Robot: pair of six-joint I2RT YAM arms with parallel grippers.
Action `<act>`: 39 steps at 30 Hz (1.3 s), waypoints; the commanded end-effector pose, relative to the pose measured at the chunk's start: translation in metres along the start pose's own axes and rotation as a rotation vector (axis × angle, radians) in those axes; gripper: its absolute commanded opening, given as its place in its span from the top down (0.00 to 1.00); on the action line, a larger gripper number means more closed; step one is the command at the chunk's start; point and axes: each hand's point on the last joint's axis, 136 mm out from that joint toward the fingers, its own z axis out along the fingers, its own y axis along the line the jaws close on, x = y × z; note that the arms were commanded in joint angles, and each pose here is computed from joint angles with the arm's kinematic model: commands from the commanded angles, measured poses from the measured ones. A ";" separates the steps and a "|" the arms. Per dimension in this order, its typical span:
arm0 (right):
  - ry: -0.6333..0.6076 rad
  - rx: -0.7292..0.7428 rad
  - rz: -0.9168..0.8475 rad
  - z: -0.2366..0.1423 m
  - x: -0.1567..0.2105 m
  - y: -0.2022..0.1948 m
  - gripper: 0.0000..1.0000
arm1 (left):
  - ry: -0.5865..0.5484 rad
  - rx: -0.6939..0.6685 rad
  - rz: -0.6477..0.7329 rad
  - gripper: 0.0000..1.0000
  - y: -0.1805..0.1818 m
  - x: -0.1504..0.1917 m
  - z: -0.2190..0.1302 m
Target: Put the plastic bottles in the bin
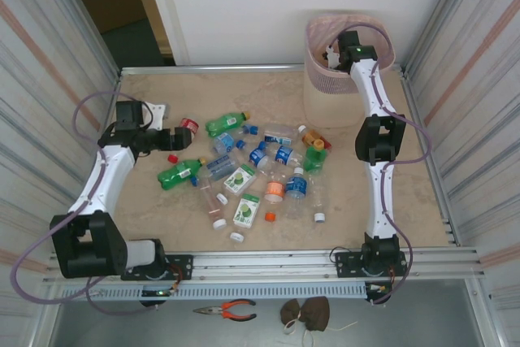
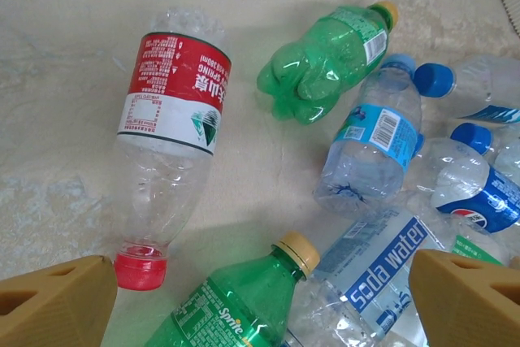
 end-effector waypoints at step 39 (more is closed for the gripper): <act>-0.438 -0.043 -0.067 -0.269 0.012 0.080 0.18 | 0.498 -0.104 0.003 0.18 0.062 0.036 0.105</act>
